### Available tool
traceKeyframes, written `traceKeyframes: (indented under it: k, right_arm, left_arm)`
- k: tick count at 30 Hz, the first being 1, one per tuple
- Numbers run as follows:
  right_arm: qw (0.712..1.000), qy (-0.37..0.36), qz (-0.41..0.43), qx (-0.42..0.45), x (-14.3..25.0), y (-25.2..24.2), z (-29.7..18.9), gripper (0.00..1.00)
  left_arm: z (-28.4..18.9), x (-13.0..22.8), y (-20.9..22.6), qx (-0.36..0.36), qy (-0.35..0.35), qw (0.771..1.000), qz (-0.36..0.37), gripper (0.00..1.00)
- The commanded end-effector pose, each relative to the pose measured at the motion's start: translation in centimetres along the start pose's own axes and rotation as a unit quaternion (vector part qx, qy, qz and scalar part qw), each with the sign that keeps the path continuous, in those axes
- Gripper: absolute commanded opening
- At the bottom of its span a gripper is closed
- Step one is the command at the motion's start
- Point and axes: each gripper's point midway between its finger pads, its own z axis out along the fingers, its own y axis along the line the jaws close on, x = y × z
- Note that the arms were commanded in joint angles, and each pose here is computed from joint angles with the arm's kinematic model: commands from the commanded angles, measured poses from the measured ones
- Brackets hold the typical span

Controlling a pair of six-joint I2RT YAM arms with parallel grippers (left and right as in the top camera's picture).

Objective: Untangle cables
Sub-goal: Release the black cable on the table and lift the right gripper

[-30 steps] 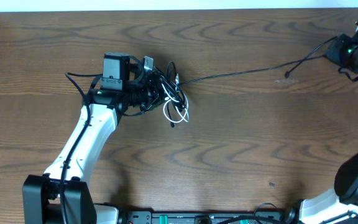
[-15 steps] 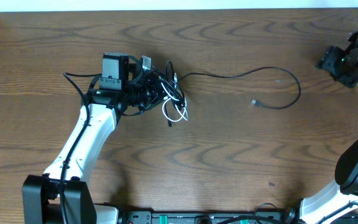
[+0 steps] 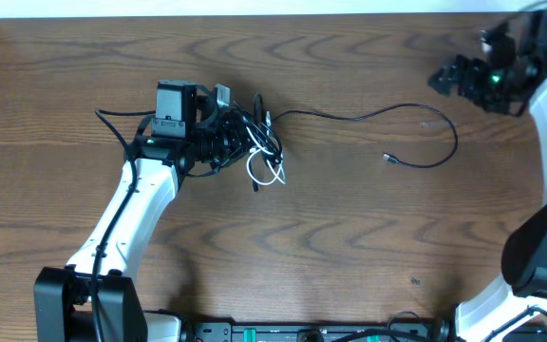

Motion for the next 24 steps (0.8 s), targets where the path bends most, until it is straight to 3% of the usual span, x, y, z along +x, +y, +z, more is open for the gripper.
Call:
traceKeyframes:
  k: [1, 6, 14, 24]
  right_arm:
    - [0.997, -0.022, -0.068, -0.003, -1.4, 3.6, -0.3, 0.99]
    - [0.992, -0.051, -0.113, -0.029, -2.6, 7.7, -0.4, 0.99]
    - [0.984, -0.04, -0.16, -0.073, -1.0, 12.9, 0.8, 0.99]
    - [0.983, -0.033, -0.165, -0.077, -0.4, 13.6, 1.0, 0.99]
  left_arm:
    - [-0.3, -0.4, -0.1, -0.004, -0.01, 1.0, 0.016, 0.08]
    - [-0.3, -0.5, 0.0, -0.008, -0.014, 1.0, 0.016, 0.08]
    - [-0.3, -0.5, 0.0, -0.008, -0.014, 1.0, 0.016, 0.08]
    - [-0.3, -0.5, 0.0, -0.008, -0.013, 1.0, 0.024, 0.08]
